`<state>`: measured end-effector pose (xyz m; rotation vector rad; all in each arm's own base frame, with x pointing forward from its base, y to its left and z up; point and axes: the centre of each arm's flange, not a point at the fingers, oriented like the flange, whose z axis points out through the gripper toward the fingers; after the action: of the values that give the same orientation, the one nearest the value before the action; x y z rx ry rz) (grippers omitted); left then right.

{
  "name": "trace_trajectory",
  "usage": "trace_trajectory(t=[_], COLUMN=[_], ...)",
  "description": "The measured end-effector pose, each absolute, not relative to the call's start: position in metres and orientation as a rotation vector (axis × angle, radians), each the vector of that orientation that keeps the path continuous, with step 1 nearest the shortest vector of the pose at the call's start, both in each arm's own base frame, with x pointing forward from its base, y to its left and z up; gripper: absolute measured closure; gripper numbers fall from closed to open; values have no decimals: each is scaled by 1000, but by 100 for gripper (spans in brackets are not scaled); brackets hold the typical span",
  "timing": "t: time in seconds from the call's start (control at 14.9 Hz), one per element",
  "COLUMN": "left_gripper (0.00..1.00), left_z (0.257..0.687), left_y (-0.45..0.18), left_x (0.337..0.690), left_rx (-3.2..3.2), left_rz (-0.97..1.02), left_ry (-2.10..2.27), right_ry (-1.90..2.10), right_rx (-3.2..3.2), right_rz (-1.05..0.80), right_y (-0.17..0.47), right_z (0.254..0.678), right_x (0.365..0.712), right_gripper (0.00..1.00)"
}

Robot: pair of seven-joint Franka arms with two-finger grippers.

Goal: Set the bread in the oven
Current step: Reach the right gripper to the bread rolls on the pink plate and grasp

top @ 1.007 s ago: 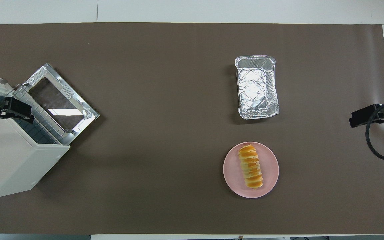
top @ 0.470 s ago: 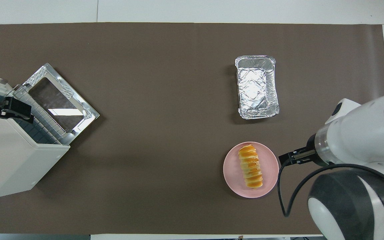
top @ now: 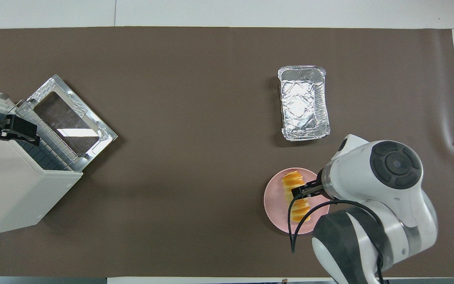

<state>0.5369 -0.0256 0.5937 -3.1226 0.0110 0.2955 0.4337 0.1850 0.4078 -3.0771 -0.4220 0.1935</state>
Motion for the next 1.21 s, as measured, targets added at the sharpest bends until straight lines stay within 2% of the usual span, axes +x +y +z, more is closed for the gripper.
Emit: trace_trajectory(t=[0.34,0.94,1.07,1.14,1.21], left_gripper=[0,0,0,0,0], left_z=[594,594,594,594,594], left_y=[-26,-26,-26,-26,-26], left_x=[537,537,537,537,537], left_rx=[-3123,-3123,-3123,-3123,-3123], left_rz=[296,296,296,296,296], left_ry=[11,11,11,11,11], right_ry=[-441,-431,-430,-429,-429], right_rx=[-3079,-3087,-3086,-3086,-3086], right_rz=[158,183,168,165,161], right_y=[203,191,190,190,190], right_z=[343,313,312,311,311], right_x=[427,407,407,407,407], right_gripper=[0,0,3,9,19])
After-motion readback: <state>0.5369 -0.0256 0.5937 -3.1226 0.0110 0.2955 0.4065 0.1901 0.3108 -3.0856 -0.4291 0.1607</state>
